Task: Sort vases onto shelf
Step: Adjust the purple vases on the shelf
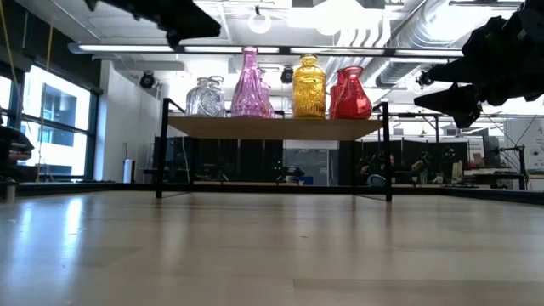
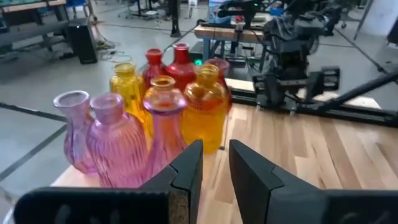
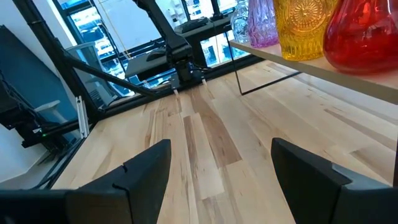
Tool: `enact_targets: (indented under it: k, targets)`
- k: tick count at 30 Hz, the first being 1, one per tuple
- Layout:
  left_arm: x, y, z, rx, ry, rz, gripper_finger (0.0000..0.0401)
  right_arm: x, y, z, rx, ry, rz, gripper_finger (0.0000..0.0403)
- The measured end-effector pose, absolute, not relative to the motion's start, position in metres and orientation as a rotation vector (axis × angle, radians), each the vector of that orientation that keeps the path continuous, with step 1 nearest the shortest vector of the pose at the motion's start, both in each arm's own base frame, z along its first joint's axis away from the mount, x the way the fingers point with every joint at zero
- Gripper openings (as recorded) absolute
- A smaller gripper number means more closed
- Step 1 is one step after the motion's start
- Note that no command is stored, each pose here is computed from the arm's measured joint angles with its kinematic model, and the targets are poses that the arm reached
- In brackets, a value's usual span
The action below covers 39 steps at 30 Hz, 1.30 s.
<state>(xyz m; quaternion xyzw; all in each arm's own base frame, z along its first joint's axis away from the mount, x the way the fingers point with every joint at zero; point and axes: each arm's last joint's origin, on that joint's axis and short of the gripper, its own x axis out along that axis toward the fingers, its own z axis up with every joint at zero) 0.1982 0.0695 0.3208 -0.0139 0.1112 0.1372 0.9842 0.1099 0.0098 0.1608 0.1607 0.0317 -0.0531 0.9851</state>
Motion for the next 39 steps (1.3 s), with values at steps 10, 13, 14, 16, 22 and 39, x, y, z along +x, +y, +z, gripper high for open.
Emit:
enact_targets:
  k: [10, 13, 14, 16, 22, 39]
  targets:
    - [0.235, 0.098, 0.312, -0.068, 0.309, 0.298, 0.007, 0.11, 0.01, 0.161, 0.323, 0.063, -0.107, 0.0261]
    - [0.241, 0.103, 0.308, -0.078, 0.331, 0.303, 0.007, 0.11, 0.01, 0.161, 0.323, 0.064, -0.107, 0.0261]
    - [0.243, 0.103, 0.307, -0.084, 0.335, 0.303, 0.007, 0.11, 0.01, 0.161, 0.323, 0.063, -0.109, 0.0261]
    - [0.246, 0.104, 0.306, -0.086, 0.342, 0.303, 0.007, 0.11, 0.01, 0.161, 0.323, 0.064, -0.109, 0.0261]
    - [0.252, 0.107, 0.302, -0.112, 0.335, 0.307, 0.007, 0.11, 0.01, 0.161, 0.323, 0.063, -0.109, 0.0261]
    - [0.246, 0.107, 0.305, -0.134, 0.334, 0.357, 0.007, 0.11, 0.01, 0.161, 0.323, 0.064, -0.105, 0.0261]
